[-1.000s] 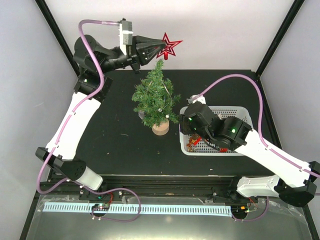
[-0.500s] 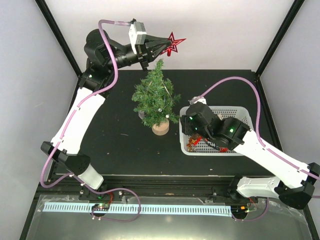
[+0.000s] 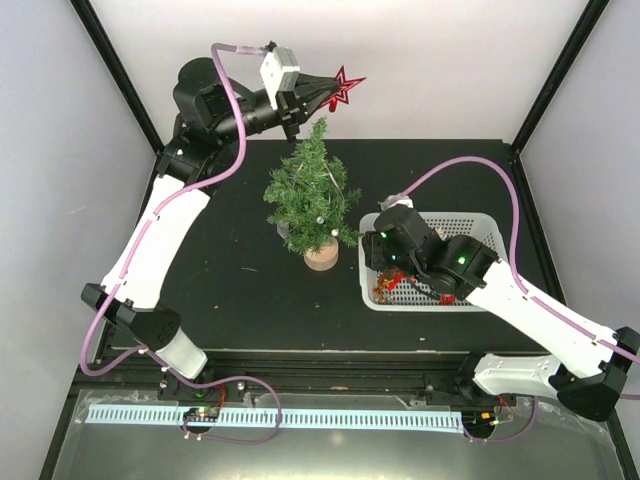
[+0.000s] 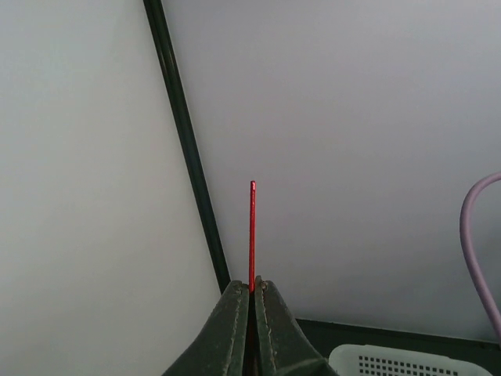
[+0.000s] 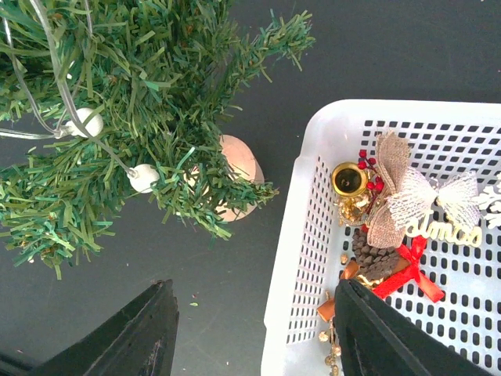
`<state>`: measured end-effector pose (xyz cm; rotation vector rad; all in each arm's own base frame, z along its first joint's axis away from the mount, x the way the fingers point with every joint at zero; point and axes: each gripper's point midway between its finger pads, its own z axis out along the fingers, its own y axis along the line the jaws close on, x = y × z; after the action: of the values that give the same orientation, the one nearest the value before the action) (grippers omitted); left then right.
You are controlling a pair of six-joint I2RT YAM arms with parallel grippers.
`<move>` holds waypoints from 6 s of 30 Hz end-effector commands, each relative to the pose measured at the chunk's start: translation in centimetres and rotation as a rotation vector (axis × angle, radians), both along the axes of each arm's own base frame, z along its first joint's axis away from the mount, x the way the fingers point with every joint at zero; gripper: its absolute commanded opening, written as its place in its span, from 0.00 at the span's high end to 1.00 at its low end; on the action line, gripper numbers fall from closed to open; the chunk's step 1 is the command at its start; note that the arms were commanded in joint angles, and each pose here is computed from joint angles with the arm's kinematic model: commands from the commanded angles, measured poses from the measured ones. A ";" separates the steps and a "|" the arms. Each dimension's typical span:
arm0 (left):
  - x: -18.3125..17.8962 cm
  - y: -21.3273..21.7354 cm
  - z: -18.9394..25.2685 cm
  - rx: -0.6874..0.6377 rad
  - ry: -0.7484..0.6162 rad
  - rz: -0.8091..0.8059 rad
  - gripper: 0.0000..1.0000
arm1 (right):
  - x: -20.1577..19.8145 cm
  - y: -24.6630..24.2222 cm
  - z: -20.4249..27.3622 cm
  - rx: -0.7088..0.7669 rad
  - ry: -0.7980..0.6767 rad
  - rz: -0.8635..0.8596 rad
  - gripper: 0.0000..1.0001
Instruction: Decorate the small christmas tree
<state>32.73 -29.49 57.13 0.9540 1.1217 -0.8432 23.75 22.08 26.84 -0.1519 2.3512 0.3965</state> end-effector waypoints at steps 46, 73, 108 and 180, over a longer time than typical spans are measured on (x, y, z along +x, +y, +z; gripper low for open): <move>-1.9 1.2 0.1 0.004 0.024 0.027 0.98 | 0.0 0.3 -1.3 0.017 0.026 0.007 0.45; -1.0 1.4 -2.0 0.048 0.044 0.068 0.98 | 0.1 0.4 -1.5 0.021 0.029 0.008 0.45; -0.1 4.4 -3.5 -0.012 0.102 0.142 0.98 | 0.4 0.8 -1.3 0.014 0.024 0.013 0.45; -4.8 18.7 -15.5 0.130 0.434 0.277 0.01 | 5.2 -6.4 -8.2 0.158 0.228 -0.193 0.44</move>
<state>29.15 -11.79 47.77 0.6712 1.4555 -0.7492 27.77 16.50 20.73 0.1042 2.4845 0.3488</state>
